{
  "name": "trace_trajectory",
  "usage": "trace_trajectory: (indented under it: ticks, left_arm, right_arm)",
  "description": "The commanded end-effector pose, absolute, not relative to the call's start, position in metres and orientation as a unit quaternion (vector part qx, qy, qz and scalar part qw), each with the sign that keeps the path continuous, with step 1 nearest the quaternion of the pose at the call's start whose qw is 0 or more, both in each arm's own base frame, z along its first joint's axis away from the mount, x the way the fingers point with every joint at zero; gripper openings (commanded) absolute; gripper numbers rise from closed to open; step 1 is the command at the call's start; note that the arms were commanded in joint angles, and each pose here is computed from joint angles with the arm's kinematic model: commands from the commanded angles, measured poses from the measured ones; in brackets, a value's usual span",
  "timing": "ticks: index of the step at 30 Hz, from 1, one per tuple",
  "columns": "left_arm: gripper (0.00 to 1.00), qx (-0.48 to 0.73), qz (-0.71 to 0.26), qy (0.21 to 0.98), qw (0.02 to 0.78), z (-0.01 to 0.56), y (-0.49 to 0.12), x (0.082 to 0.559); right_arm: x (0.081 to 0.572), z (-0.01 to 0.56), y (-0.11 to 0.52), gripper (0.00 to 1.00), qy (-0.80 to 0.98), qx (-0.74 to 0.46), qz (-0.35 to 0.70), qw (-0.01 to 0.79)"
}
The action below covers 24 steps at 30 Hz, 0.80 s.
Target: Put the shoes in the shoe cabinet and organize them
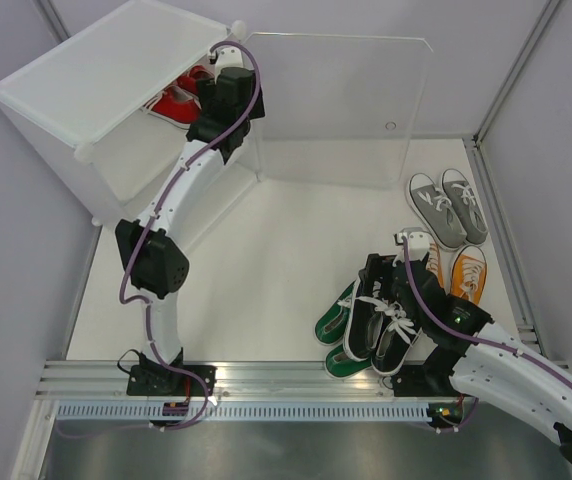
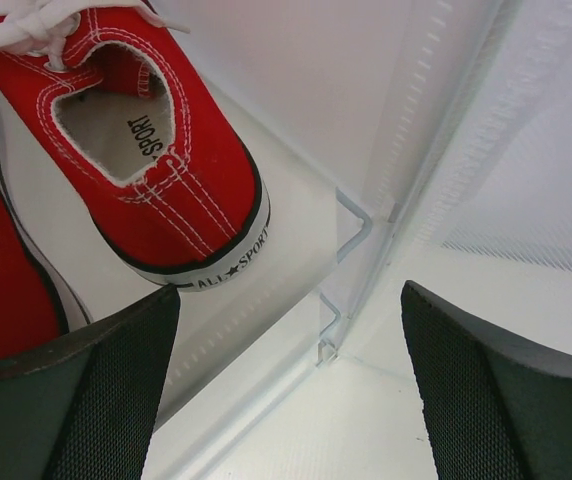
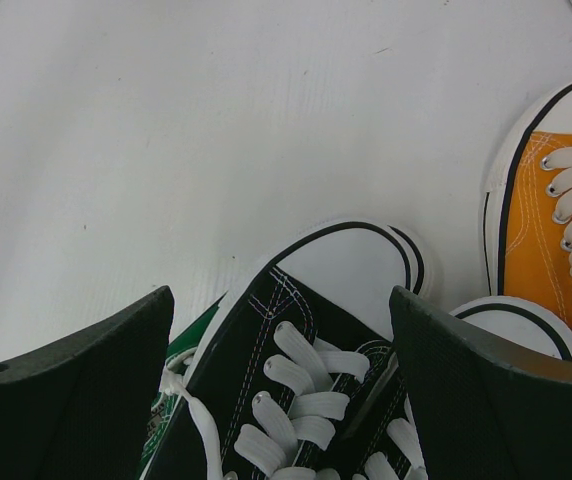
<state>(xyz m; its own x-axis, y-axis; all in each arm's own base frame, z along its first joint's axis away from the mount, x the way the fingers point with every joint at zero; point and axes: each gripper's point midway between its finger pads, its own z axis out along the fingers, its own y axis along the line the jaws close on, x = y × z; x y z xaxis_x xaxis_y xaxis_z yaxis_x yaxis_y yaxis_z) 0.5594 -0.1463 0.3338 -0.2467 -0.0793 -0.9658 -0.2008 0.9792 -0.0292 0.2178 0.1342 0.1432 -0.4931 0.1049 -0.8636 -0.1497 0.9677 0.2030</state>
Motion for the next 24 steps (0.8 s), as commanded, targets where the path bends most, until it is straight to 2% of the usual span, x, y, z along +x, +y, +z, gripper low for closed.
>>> trace_trajectory:
  ticks: [1,11,14,18,24]
  left_arm:
    - [0.93,-0.083,0.014,0.761,0.643,0.363,-0.154,0.567]
    - [0.95,-0.099,-0.001,0.744,0.661,0.407,-0.156,0.502]
    - [0.95,-0.116,-0.005,0.747,0.654,0.404,-0.147,0.486]
    - [0.94,-0.138,0.044,0.757,0.637,0.387,-0.125,0.472]
    - [0.93,-0.162,0.088,0.757,0.627,0.375,-0.095,0.472]
  right_arm:
    - [0.220,0.151,0.136,0.92,0.849,-0.010,0.132,0.512]
    - [0.220,0.153,0.138,0.92,0.847,-0.013,0.136,0.513]
    - [0.220,0.154,0.138,0.92,0.846,-0.012,0.138,0.515]
    - [0.220,0.156,0.138,0.92,0.845,-0.012,0.140,0.516]
    - [0.220,0.153,0.138,0.92,0.846,-0.013,0.140,0.514]
